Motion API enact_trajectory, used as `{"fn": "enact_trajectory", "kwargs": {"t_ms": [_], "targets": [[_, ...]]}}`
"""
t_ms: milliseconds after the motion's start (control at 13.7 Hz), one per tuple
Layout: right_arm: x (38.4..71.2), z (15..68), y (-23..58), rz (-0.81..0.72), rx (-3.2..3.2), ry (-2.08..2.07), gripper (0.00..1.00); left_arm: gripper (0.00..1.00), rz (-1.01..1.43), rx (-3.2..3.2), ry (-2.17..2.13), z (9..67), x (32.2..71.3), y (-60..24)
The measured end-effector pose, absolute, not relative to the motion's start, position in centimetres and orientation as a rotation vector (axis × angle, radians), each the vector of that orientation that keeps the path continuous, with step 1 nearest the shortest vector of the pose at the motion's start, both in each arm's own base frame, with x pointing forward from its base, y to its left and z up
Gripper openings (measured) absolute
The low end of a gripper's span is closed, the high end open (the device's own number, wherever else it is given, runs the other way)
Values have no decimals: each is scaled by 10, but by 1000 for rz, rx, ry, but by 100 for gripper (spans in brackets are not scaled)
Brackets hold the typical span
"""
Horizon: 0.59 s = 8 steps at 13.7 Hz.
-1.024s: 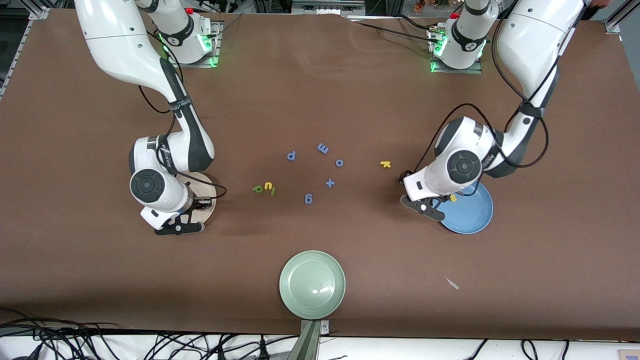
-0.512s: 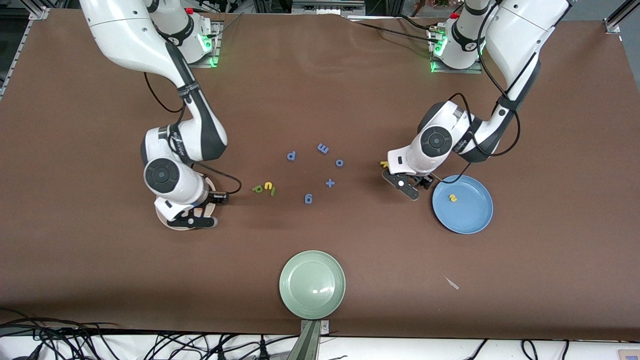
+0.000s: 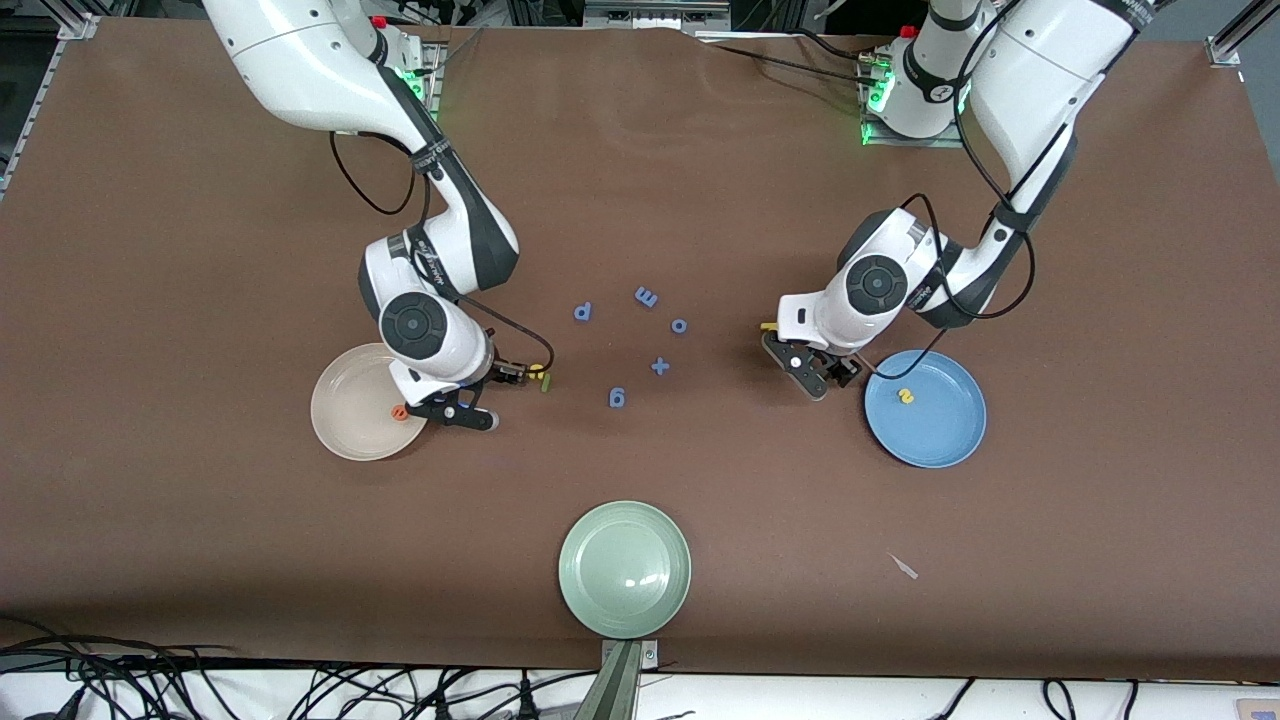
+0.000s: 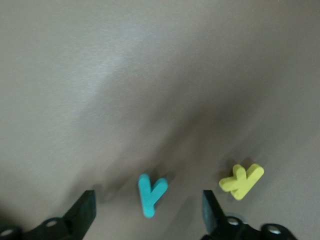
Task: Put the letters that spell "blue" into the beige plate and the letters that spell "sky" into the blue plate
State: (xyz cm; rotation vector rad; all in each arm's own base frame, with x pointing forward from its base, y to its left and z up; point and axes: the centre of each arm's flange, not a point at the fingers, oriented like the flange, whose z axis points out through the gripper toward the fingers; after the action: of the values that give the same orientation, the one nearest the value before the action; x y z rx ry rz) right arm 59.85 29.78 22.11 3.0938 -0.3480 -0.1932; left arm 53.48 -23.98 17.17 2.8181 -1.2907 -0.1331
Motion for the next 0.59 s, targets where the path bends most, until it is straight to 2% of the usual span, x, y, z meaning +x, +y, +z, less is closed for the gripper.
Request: {"fn": "enact_trajectory", "kwargs": {"t_ms": [73,146,220,512,585], "targets": [[595,215,299,-188,3094,-362,75,81,-128,2811,-1311,167,533,-241],[593,210,298,-184,3095,-366,76,80,-122,2809,-1340,166,532,-241],[592,207,298,-179,3096,-369,77,74,-114,2809,-1359,167,533,-241],[590,196,298,-155,3102,-403,78,29,-75,2805,-1372,172,535,-244],[589,191,301,-145,3102,-424,78,27,-70,2805,-1375,174,534,-245]]}}
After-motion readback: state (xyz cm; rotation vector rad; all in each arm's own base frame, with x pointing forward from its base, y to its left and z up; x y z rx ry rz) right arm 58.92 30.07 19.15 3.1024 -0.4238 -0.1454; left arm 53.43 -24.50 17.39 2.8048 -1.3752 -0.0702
